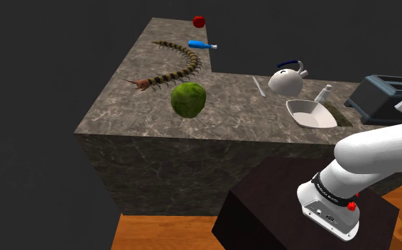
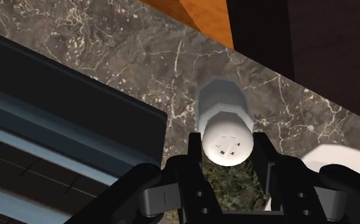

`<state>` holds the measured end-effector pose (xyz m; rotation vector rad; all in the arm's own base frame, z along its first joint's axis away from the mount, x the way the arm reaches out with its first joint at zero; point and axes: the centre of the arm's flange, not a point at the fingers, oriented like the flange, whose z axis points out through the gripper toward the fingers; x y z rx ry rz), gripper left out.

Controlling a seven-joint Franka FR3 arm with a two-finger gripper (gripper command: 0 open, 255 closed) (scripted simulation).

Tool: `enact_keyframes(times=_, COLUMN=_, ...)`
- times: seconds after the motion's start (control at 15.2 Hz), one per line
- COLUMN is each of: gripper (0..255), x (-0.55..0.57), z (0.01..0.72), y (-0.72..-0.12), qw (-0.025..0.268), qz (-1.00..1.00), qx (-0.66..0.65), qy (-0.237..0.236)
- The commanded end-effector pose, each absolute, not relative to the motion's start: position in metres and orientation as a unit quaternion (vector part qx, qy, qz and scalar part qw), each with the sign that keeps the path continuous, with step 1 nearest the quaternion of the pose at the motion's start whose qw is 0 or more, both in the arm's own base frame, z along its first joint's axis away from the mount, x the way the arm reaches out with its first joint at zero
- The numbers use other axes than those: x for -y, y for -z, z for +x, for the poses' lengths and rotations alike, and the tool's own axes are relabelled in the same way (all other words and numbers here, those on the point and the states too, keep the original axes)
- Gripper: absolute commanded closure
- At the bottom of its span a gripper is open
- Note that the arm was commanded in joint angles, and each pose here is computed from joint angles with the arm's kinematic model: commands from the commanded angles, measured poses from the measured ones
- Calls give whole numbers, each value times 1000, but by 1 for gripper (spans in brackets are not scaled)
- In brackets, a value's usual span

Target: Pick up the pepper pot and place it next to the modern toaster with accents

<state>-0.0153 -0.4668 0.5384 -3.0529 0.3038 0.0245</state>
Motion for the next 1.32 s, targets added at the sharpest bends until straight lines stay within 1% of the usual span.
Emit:
enact_keyframes(times=0.0, gripper=255, x=467, z=-16, y=-528, qw=37, qz=-994, qx=-99, qy=-8)
enact_keyframes(times=1.25, gripper=255, x=467, z=-16, y=-428, qw=37, qz=-994, qx=-99, qy=-8)
